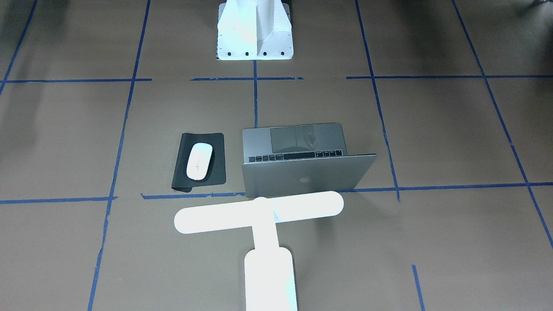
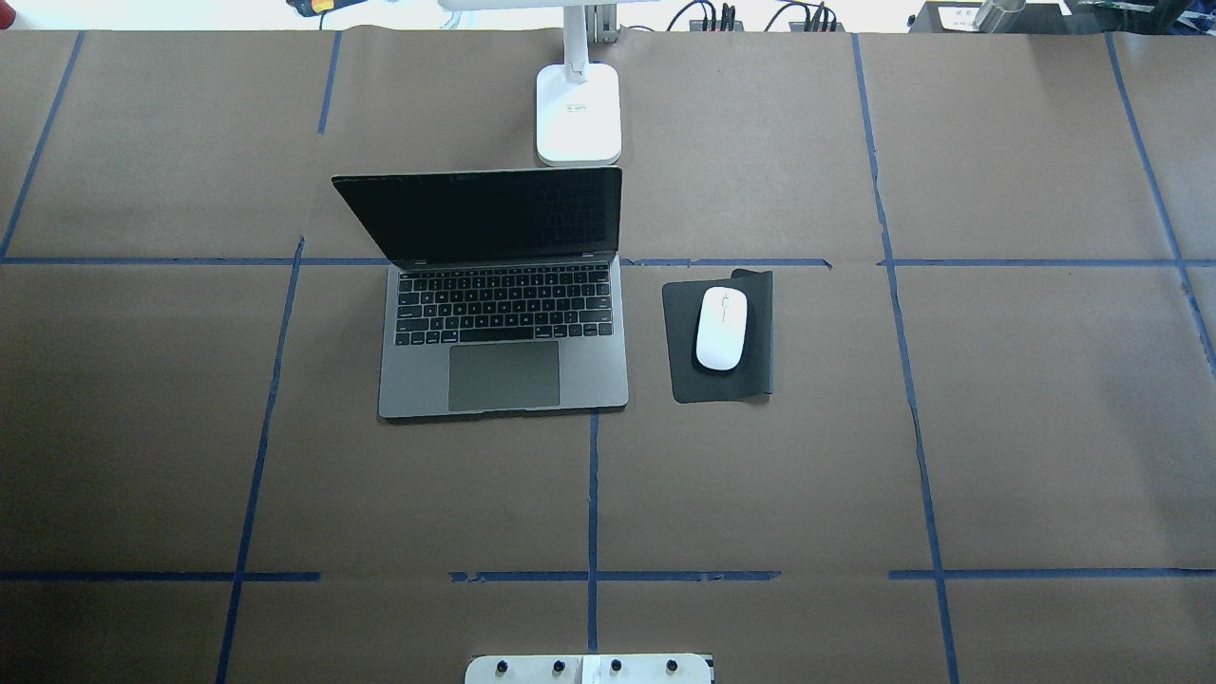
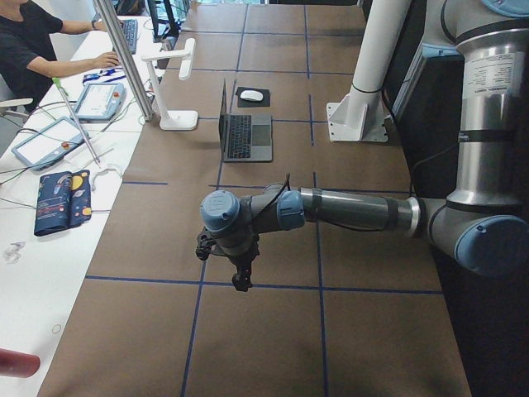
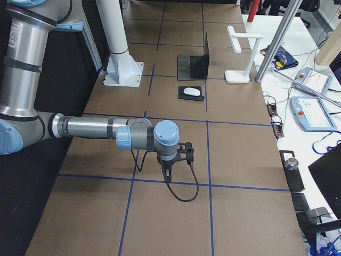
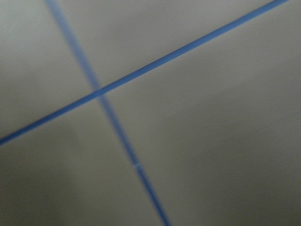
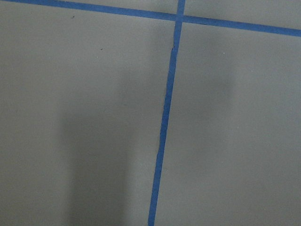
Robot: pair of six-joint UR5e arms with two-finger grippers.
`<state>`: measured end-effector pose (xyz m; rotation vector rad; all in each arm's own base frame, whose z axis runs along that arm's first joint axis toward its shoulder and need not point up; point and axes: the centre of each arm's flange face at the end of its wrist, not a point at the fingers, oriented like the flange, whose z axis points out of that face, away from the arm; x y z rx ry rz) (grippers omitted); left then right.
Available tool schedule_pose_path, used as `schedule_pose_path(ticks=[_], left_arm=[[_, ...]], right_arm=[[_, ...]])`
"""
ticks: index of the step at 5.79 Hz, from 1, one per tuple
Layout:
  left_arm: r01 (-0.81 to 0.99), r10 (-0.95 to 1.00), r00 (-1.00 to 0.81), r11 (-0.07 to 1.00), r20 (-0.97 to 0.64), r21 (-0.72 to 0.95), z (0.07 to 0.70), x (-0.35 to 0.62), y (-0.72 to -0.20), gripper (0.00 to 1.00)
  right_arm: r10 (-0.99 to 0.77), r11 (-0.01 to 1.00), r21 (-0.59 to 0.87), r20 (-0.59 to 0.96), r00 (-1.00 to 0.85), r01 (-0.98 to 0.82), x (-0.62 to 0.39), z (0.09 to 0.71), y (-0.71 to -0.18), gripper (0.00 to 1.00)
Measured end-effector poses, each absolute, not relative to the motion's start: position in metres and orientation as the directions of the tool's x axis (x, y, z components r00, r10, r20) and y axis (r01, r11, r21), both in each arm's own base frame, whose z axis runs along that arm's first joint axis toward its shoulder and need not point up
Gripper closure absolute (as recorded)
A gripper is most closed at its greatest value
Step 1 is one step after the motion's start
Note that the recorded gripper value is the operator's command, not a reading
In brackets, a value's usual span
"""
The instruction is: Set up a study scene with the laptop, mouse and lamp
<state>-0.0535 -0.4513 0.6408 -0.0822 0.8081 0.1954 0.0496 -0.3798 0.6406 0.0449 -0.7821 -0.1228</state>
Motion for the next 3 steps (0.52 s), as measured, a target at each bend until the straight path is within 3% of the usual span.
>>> schedule_pose_path(ticks=[3], left_arm=[[-0.143, 0.07, 0.691, 0.989, -0.719, -0.041, 0.6382, -0.0577, -0.447, 0.0]], right_arm=[[-0.132, 0.991, 0.094, 0.703, 0.698, 0.093, 0.0488, 0.6387, -0.3775, 0.0]])
